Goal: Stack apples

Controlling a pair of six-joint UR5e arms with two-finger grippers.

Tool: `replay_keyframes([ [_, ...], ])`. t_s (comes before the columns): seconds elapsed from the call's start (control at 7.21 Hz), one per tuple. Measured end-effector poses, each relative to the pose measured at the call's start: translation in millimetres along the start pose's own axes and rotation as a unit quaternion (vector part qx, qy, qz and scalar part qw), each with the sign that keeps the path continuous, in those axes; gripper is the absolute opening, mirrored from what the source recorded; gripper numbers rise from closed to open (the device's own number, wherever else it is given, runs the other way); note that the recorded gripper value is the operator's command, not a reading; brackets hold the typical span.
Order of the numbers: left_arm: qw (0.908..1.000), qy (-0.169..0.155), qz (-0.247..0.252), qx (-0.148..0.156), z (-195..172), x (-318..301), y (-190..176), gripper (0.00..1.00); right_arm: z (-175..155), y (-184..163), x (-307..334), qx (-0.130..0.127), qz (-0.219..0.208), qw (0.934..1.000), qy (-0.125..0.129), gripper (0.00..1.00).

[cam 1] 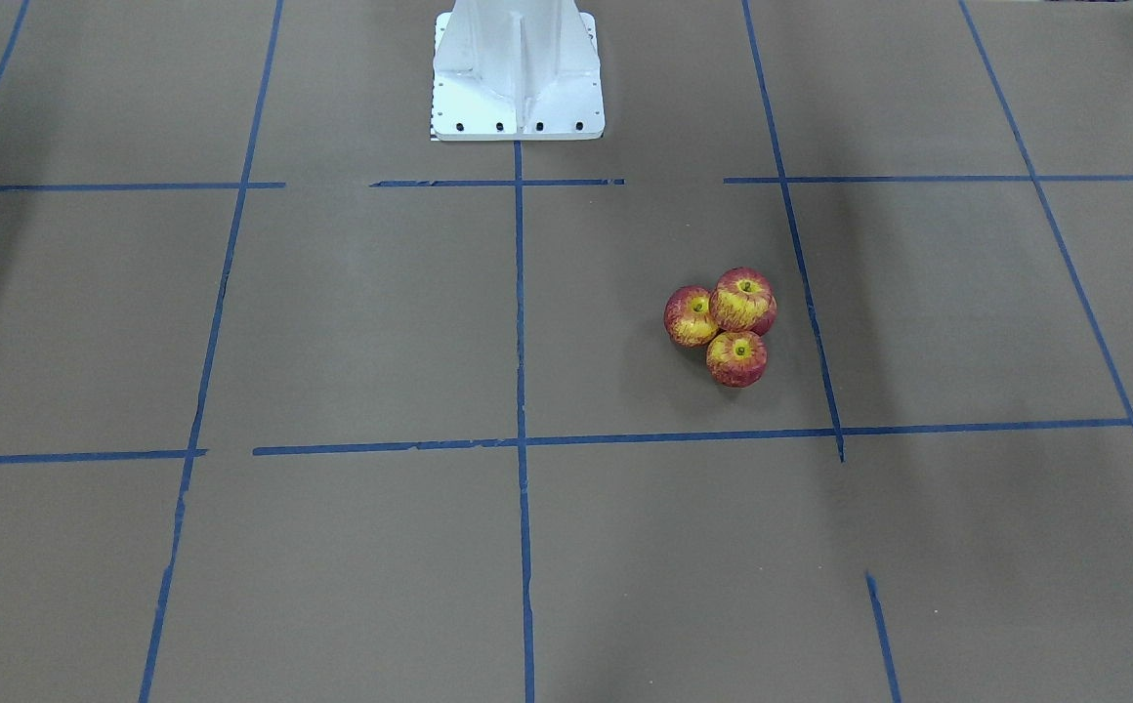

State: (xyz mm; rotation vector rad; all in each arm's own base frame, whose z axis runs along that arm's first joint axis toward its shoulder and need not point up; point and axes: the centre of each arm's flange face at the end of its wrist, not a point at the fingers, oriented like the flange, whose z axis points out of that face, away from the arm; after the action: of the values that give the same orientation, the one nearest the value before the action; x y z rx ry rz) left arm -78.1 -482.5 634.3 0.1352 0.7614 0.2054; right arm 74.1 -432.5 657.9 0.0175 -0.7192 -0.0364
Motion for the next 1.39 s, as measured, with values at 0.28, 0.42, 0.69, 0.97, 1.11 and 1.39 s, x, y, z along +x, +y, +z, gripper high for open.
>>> replay_keyframes([
  [0.28,0.9998,0.017,0.005,0.009,-4,6,-7,1.00,0,0,0,0.000,0.000,1.0000,0.000,1.00],
  [0.42,0.9998,0.017,0.008,0.011,-6,7,-13,1.00,0,0,0,0.000,0.000,1.0000,0.000,1.00],
  [0.69,0.9996,0.014,0.018,0.019,-15,14,-21,1.00,0,0,0,0.000,0.000,1.0000,0.000,1.00],
  [0.97,0.9994,0.011,0.023,0.024,-19,18,-22,1.00,0,0,0,0.000,0.000,1.0000,0.000,1.00],
  [1.11,0.9994,0.011,0.023,0.024,-19,17,-22,1.00,0,0,0,0.000,0.000,1.0000,0.000,1.00],
  [1.39,0.9991,0.010,0.029,0.029,-19,18,-23,1.00,0,0,0,0.000,0.000,1.0000,0.000,1.00],
])
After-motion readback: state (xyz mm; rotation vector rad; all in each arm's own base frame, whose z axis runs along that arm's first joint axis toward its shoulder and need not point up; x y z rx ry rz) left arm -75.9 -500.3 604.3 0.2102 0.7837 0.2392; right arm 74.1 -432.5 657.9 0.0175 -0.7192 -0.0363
